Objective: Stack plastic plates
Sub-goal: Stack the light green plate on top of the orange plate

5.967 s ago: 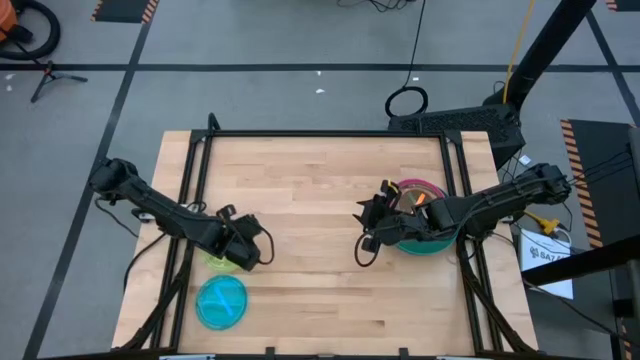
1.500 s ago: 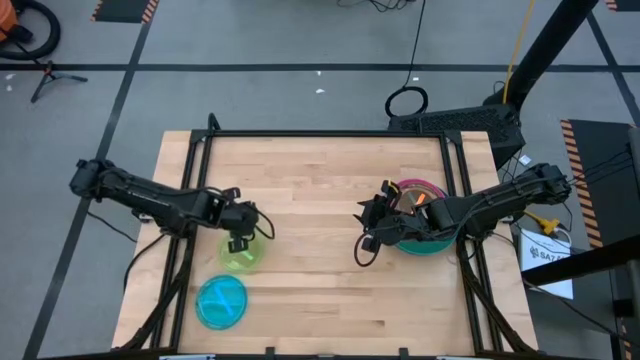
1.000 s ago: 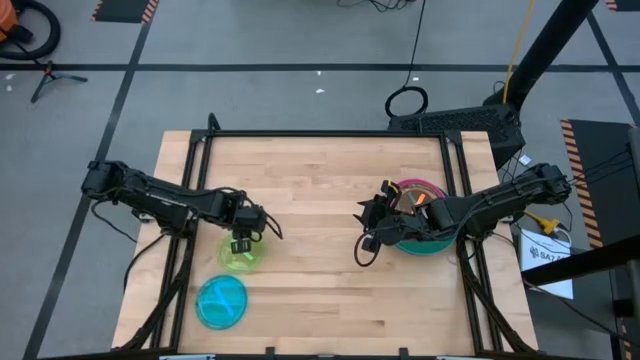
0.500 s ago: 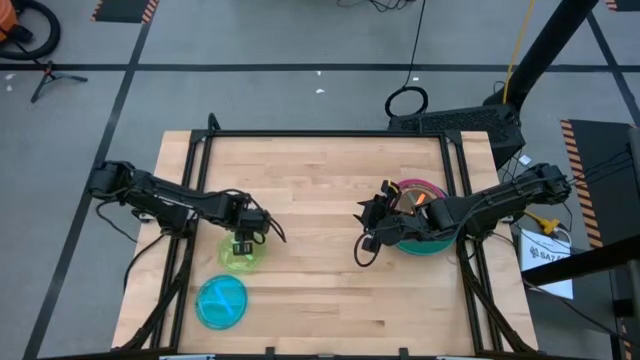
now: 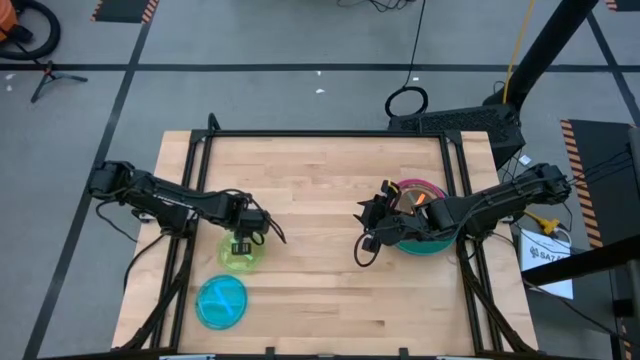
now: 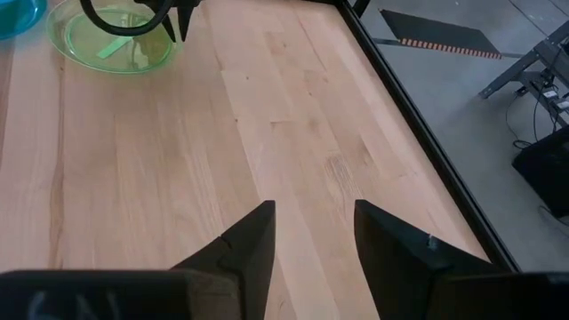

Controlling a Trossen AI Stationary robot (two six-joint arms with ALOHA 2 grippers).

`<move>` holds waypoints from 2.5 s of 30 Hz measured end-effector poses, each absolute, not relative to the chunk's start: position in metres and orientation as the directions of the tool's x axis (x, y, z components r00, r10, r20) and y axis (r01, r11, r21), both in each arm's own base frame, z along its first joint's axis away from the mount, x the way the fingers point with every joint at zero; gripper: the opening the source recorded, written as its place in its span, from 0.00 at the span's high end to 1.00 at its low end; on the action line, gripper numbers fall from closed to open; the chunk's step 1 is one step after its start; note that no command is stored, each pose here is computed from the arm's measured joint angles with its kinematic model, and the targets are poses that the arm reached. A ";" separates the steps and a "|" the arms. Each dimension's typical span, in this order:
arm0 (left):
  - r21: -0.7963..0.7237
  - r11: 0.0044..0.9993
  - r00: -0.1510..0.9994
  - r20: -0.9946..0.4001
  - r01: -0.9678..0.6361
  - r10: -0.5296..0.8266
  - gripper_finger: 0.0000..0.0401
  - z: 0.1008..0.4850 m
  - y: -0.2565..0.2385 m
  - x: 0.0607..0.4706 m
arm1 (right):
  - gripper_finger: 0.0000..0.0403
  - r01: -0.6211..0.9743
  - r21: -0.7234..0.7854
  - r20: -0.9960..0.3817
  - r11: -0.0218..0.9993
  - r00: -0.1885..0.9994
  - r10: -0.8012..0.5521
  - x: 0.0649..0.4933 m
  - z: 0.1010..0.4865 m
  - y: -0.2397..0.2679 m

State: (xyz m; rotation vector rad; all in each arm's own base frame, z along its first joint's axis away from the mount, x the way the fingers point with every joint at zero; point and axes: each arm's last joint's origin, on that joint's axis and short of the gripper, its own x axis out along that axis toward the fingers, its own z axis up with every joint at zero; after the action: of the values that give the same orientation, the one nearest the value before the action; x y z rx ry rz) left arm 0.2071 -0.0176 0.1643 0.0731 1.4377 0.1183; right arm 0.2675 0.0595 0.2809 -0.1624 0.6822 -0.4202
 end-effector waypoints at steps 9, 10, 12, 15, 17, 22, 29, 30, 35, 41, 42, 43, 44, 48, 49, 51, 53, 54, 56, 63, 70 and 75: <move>0.095 0.994 0.126 -0.987 -0.057 0.101 0.92 0.164 -0.017 0.207 | 0.63 0.322 -0.281 -0.577 0.904 0.696 -0.427 0.268 0.281 0.060; 0.094 0.994 0.126 -0.987 -0.060 0.101 0.90 0.164 -0.017 0.207 | 0.63 0.322 -0.280 -0.576 0.904 0.697 -0.427 0.267 0.281 0.060; 0.094 0.994 0.126 -0.987 -0.062 0.101 0.86 0.164 -0.017 0.207 | 0.63 0.323 -0.280 -0.576 0.904 0.697 -0.427 0.268 0.281 0.060; 0.091 0.994 0.126 -0.987 -0.061 0.098 0.77 0.164 -0.017 0.207 | 0.63 0.323 -0.280 -0.576 0.904 0.697 -0.427 0.268 0.281 0.060; 0.085 0.995 0.125 -0.988 -0.059 0.092 0.70 0.164 -0.017 0.207 | 0.63 0.323 -0.280 -0.576 0.904 0.697 -0.427 0.268 0.281 0.060; 0.083 0.993 0.116 -0.989 -0.087 0.093 0.58 0.159 -0.017 0.211 | 0.63 0.323 -0.280 -0.576 0.904 0.697 -0.427 0.267 0.281 0.060; 0.094 0.995 0.068 -0.993 -0.043 0.097 0.55 0.144 -0.017 0.218 | 0.63 0.326 -0.277 -0.578 0.904 0.695 -0.428 0.267 0.281 0.059; 0.096 0.995 0.061 -0.993 -0.034 0.098 0.55 0.143 -0.017 0.218 | 0.63 0.326 -0.277 -0.578 0.904 0.695 -0.427 0.267 0.281 0.059; 0.096 0.995 0.056 -0.994 -0.020 0.097 0.55 0.141 -0.017 0.219 | 0.63 0.326 -0.277 -0.578 0.904 0.695 -0.428 0.267 0.281 0.059; 0.096 0.995 0.064 -0.993 -0.012 0.097 0.55 0.141 -0.018 0.220 | 0.63 0.325 -0.278 -0.578 0.904 0.695 -0.428 0.267 0.281 0.059; 0.096 0.995 0.069 -0.993 -0.011 0.096 0.55 0.141 -0.018 0.220 | 0.63 0.325 -0.278 -0.578 0.904 0.695 -0.427 0.267 0.281 0.059; 0.095 0.995 0.075 -0.993 -0.011 0.096 0.55 0.141 -0.018 0.221 | 0.63 0.325 -0.278 -0.578 0.904 0.695 -0.427 0.267 0.281 0.060; 0.094 0.996 0.087 -0.992 -0.013 0.095 0.55 0.141 -0.018 0.222 | 0.63 0.325 -0.278 -0.578 0.904 0.695 -0.427 0.267 0.281 0.059; 0.106 0.992 0.154 -0.981 -0.063 0.115 0.55 0.141 -0.017 0.229 | 0.63 0.325 -0.278 -0.578 0.904 0.695 -0.428 0.267 0.281 0.059; 0.109 0.991 0.168 -0.978 -0.075 0.120 0.55 0.141 -0.017 0.230 | 0.63 0.325 -0.278 -0.578 0.904 0.695 -0.428 0.267 0.281 0.059; 0.103 0.990 0.203 -0.972 -0.097 0.121 0.55 0.141 -0.017 0.233 | 0.63 0.325 -0.278 -0.578 0.904 0.695 -0.427 0.267 0.281 0.059; 0.090 0.988 0.248 -0.961 -0.124 0.118 0.55 0.142 -0.017 0.238 | 0.63 0.325 -0.278 -0.578 0.904 0.695 -0.427 0.267 0.281 0.059; 0.082 0.987 0.271 -0.956 -0.136 0.116 0.55 0.143 -0.017 0.240 | 0.63 0.325 -0.278 -0.578 0.904 0.695 -0.427 0.267 0.281 0.059; 0.072 0.987 0.300 -0.947 -0.145 0.113 0.55 0.144 -0.018 0.243 | 0.63 0.325 -0.278 -0.578 0.904 0.695 -0.427 0.267 0.281 0.059; 0.092 0.991 0.246 -0.963 -0.099 0.114 0.55 0.143 -0.014 0.238 | 0.63 0.325 -0.277 -0.578 0.904 0.695 -0.427 0.267 0.281 0.059; 0.110 0.994 0.154 -0.982 0.016 0.106 0.55 0.142 -0.008 0.230 | 0.63 0.325 -0.277 -0.578 0.904 0.695 -0.427 0.267 0.281 0.060; 0.063 0.996 0.149 -0.987 0.065 0.052 0.55 0.142 -0.004 0.230 | 0.63 0.325 -0.278 -0.578 0.904 0.695 -0.427 0.267 0.281 0.059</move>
State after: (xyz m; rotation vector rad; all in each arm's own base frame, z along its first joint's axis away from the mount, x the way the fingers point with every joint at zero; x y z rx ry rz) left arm 0.2297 -0.0038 0.1420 0.0985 1.4220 -0.0093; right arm 0.2673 0.0595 0.2807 -0.1590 0.6838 -0.4217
